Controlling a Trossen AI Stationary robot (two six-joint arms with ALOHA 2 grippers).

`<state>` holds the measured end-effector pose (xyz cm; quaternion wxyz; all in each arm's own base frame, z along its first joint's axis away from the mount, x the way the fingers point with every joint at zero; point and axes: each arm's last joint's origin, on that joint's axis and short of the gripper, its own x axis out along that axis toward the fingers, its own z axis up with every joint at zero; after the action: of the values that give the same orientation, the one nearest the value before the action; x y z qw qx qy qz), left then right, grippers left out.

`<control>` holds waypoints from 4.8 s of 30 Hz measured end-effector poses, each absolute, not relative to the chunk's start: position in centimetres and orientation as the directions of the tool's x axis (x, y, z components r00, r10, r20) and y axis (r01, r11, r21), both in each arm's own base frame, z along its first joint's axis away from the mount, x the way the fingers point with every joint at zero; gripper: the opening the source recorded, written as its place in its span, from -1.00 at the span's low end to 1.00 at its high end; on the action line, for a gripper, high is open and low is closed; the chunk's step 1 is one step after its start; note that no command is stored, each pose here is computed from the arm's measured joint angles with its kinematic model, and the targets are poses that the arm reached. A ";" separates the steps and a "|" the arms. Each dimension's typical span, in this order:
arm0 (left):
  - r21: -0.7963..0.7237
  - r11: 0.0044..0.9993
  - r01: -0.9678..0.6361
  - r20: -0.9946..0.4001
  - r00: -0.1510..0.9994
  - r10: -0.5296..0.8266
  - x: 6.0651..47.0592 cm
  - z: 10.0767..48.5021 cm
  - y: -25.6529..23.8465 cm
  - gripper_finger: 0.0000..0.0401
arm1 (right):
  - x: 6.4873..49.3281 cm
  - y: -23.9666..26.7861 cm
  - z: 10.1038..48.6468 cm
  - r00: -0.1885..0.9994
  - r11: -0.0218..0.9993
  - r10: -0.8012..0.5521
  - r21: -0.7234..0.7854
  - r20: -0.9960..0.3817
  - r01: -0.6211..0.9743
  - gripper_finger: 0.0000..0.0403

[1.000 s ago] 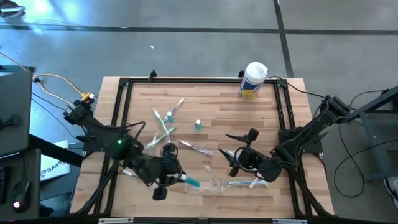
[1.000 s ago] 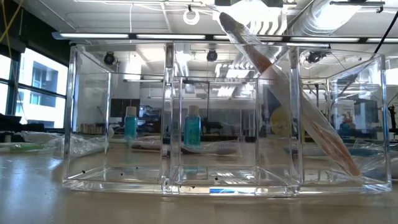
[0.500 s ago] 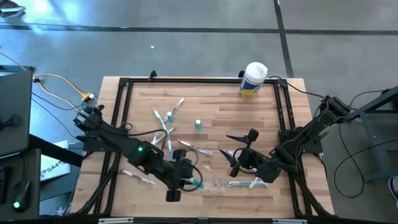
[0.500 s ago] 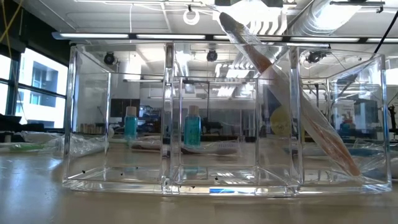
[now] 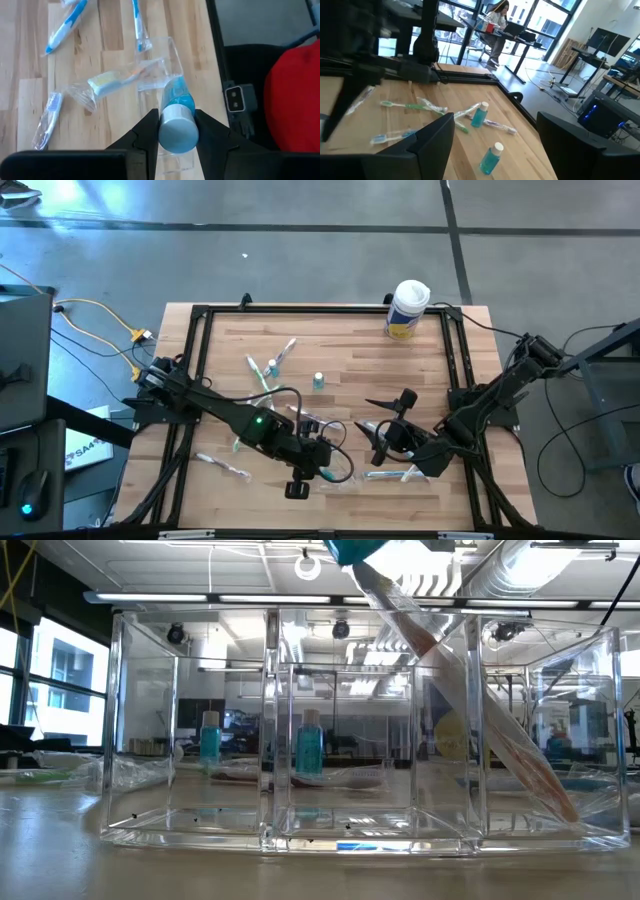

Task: Pick & Place toothbrushing station
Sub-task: Put the mouthwash into the transparent organizer, then put the blue toothbrush into the transparent organizer

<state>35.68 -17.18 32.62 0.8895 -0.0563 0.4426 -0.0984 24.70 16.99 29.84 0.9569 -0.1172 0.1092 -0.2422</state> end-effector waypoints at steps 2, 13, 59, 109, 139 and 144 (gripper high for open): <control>-0.185 0.974 0.133 -0.784 0.577 -0.228 35.9 32.3 -17.1 -0.53 | 24.6 17.0 29.7 0.858 0.857 -0.488 -0.273 -0.159 0.437 0.36; -0.146 0.981 0.125 -0.836 0.515 -0.190 37.6 29.5 -16.4 -0.53 | 24.4 17.2 29.5 0.861 0.866 -0.479 -0.255 -0.171 0.431 0.36; -0.089 0.994 0.058 -0.896 0.432 -0.105 38.8 26.1 -16.2 -0.26 | 24.2 17.3 29.0 0.873 0.890 -0.437 -0.248 -0.217 0.384 0.36; 0.157 0.987 0.027 -0.896 0.425 0.131 24.7 38.7 -12.2 -0.26 | 18.3 13.7 28.1 0.682 0.908 -0.215 0.113 -0.699 0.402 0.36; 0.047 0.997 0.059 -0.699 0.715 -0.009 19.1 28.0 -9.1 -0.26 | 22.2 11.4 23.3 0.322 0.856 -0.198 -0.004 -0.926 0.516 0.36; 0.067 0.996 0.061 -0.698 0.716 0.003 19.1 27.9 -9.1 -0.26 | 23.5 11.0 21.3 0.218 0.860 -0.176 -0.042 -0.960 0.508 0.36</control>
<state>19.07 -9.08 27.91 0.9253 0.0428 0.3764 -0.0158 23.54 10.96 21.28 0.7674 0.1422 0.5841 -0.2230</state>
